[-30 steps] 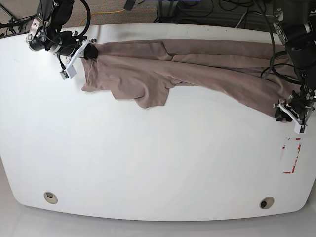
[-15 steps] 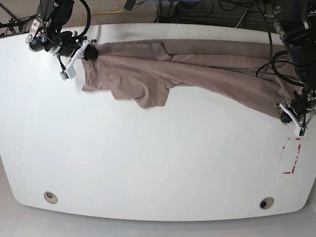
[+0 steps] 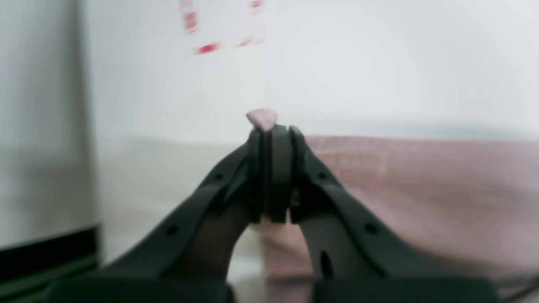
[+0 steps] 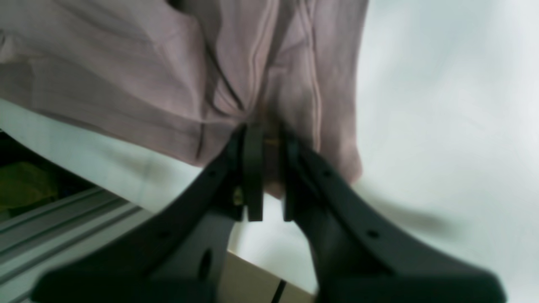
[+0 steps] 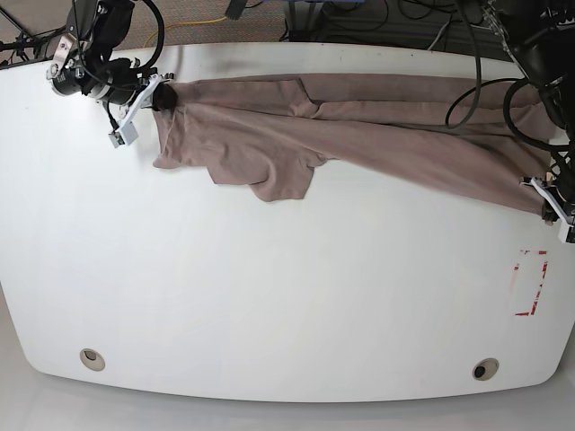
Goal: Fold the T-shirt properly
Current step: 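Release and regrasp the shirt end with the left gripper, dragging it, then move the right gripper to the loose shirt flap and grasp it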
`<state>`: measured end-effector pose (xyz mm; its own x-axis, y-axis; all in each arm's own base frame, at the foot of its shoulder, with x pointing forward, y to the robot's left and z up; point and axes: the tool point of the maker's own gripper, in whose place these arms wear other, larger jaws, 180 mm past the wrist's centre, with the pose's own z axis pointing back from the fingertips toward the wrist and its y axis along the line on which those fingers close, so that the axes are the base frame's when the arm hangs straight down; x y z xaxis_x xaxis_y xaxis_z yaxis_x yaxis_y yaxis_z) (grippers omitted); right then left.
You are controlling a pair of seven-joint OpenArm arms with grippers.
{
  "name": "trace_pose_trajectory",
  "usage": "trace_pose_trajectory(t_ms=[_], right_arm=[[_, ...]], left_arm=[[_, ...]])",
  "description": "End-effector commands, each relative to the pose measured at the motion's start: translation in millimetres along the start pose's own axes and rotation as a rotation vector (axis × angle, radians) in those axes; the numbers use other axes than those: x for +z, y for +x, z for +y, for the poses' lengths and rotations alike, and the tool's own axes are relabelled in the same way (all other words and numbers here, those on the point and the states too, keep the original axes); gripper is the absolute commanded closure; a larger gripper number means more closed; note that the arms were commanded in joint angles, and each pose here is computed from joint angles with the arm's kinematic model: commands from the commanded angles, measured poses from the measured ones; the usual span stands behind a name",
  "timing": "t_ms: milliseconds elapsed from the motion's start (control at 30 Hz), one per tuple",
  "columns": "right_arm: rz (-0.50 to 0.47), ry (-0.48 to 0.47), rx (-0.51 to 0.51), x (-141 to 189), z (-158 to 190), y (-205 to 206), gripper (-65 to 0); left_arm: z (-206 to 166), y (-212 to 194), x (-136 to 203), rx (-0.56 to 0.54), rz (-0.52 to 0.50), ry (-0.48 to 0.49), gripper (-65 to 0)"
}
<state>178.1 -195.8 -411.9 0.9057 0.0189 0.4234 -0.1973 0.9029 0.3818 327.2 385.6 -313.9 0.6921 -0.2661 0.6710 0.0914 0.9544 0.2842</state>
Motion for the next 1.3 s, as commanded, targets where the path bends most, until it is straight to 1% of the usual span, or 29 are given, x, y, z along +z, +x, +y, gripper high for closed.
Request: trace_pose_trajectory(t_ms=[0, 67, 233, 367, 667, 900, 933, 1067, 1133, 1200, 1233, 1267], right_arm=[[-0.042, -0.005, 0.02, 5, -2, 14, -6.0], [-0.04, -0.004, 0.018, 5, -2, 13, -6.0], [-0.046, -0.004, 0.022, 5, -2, 16, -6.0], [-0.04, -0.004, 0.018, 5, -2, 13, -6.0], [-0.042, -0.004, 0.02, 5, -2, 14, -6.0], [-0.044, -0.005, 0.023, 6, -2, 15, -6.3], [-0.046, -0.004, 0.024, 7, -1, 15, -6.3], [-0.051, -0.005, 0.03, 7, -1, 18, -7.6], [-0.052, -0.007, 0.034, 8, -1, 19, -14.0], [-0.061, -0.019, 0.042, 12, -2, 21, -19.7], [-0.075, -0.039, 0.039, 18, -6, 23, -24.3], [-0.082, -0.054, 0.036, 23, -10, 24, -27.1]], left_arm=[[18, 14, 16, -0.026, -0.029, 0.06, 0.0], [27, 3, 32, -0.035, -0.003, 0.105, 0.0], [27, -12, 49, -0.054, 0.041, 0.141, -0.3], [19, -39, 54, -0.08, 0.107, 0.127, -0.3], [-1, -88, 59, -0.086, 0.217, 0.078, -0.4], [-6, -109, 60, -0.088, 0.269, 0.06, -1.1], [-5, -110, 60, -0.089, 0.274, 0.06, -2.2], [-6, -117, 56, -0.074, 0.293, 0.047, -16.1], [0, -116, 58, -0.085, 0.296, 0.056, -26.4], [4, -114, 59, -0.096, 0.299, 0.062, -32.4], [7, -113, 59, -0.101, 0.298, 0.065, -35.3], [7, -113, 58, -0.1, 0.3, 0.063, -36.0]])
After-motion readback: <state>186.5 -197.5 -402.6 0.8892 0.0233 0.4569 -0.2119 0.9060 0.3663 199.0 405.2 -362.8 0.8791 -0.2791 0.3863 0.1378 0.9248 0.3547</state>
